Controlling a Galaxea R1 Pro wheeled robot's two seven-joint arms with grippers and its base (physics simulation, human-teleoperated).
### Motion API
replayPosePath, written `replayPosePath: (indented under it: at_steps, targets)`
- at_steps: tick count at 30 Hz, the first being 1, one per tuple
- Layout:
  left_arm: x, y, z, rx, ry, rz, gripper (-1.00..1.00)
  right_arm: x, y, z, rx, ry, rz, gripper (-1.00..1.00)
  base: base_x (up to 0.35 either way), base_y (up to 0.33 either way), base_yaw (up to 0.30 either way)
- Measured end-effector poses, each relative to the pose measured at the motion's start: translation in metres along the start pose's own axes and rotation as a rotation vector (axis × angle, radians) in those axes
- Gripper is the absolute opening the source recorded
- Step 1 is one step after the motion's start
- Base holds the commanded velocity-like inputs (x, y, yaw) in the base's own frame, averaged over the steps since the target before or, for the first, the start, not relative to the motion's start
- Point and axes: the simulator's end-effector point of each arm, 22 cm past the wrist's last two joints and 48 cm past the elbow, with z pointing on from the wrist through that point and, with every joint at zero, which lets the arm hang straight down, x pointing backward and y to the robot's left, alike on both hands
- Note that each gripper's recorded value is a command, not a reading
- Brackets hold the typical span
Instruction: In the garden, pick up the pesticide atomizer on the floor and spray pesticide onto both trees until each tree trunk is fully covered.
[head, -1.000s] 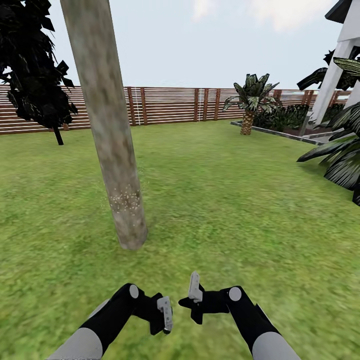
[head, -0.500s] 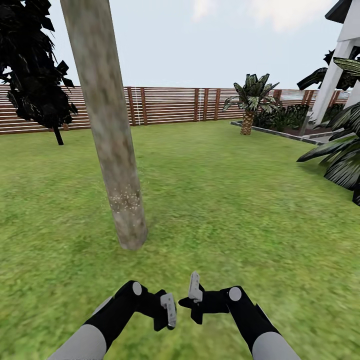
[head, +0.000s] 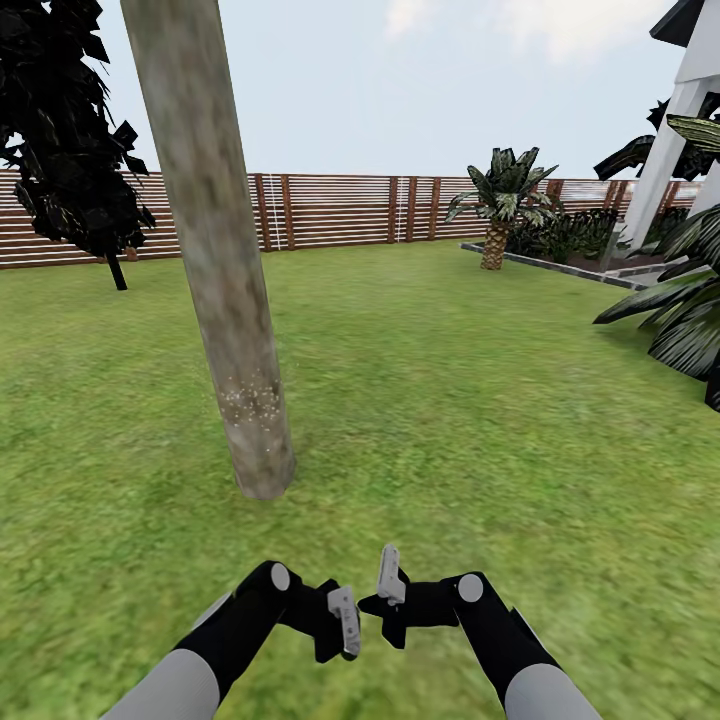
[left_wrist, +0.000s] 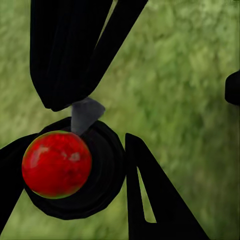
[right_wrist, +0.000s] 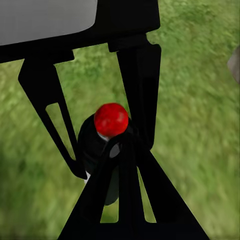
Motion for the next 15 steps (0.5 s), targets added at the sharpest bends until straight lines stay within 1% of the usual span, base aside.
replayPosePath:
  at_steps: [9, 15]
  targets:
    - [0.0, -0.001, 0.001, 0.002, 0.001, 0.001, -1.0, 0.0, 0.0, 0.0, 0.0, 0.0, 0.0, -1.0, 0.0, 0.0, 0.0]
    - [0.014, 0.004, -0.004, -0.009, 0.02, -0.015, -1.0, 0.0, 0.0, 0.0, 0.0, 0.0, -0.001, -1.0, 0.0, 0.0, 0.0]
